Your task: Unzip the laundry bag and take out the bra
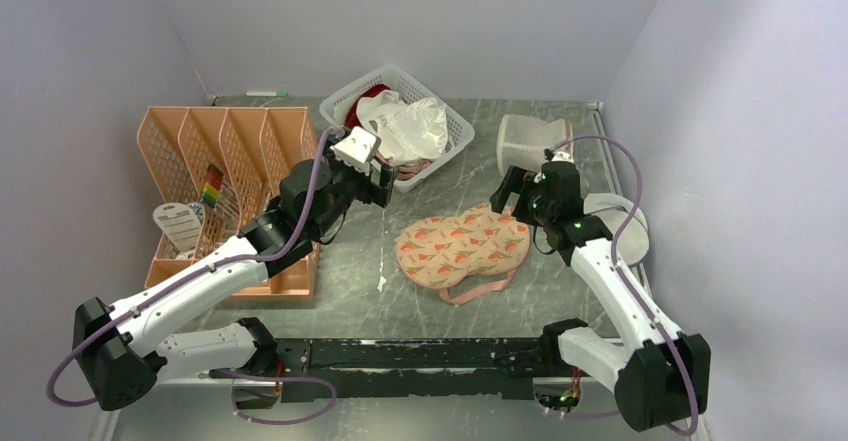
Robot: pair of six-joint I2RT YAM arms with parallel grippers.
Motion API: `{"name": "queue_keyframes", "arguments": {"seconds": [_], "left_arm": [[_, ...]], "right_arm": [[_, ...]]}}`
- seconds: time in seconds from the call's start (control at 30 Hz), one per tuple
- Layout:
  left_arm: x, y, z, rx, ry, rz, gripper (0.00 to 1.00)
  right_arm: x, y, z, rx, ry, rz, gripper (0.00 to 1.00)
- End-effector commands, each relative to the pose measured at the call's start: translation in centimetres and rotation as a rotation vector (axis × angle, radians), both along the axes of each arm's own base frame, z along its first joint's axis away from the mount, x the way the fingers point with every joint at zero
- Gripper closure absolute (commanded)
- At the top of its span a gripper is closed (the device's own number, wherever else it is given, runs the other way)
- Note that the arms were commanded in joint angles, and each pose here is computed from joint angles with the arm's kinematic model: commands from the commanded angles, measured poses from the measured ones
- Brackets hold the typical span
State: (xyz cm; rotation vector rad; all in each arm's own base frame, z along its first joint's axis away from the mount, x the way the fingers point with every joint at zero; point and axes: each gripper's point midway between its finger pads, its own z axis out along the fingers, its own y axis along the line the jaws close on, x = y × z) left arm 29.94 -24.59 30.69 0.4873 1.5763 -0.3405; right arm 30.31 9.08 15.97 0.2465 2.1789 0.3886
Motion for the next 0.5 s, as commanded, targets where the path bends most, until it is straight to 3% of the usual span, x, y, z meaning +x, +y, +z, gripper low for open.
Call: {"name": "queue_keyframes", "arguments": {"seconds": [0.0, 0.2, 0.37, 0.47], "left_arm": [[-0.2, -0.5, 1.6, -0.031, -0.01, -0.018, 0.06], [-0.1, -0.5, 1.4, -0.023, -0.005, -0.013, 0.06], [-0.1, -0.5, 1.3, -0.021, -0.005, -0.013, 0.06], [0.0, -0.4, 1.2, -0.018, -0.008, -0.005, 0.06]], "right_arm": [[-0.7, -0.3, -3.1, 0.031, 0.117, 0.004, 0.0], [-2.1, 5.8, -3.5, 0.202, 0.133, 0.309, 0.01], [-3.3, 11.0, -3.5, 0.127, 0.116, 0.419, 0.01], [-4.9, 14.4, -4.3, 0.154, 0.162, 0.53, 0.02]]}}
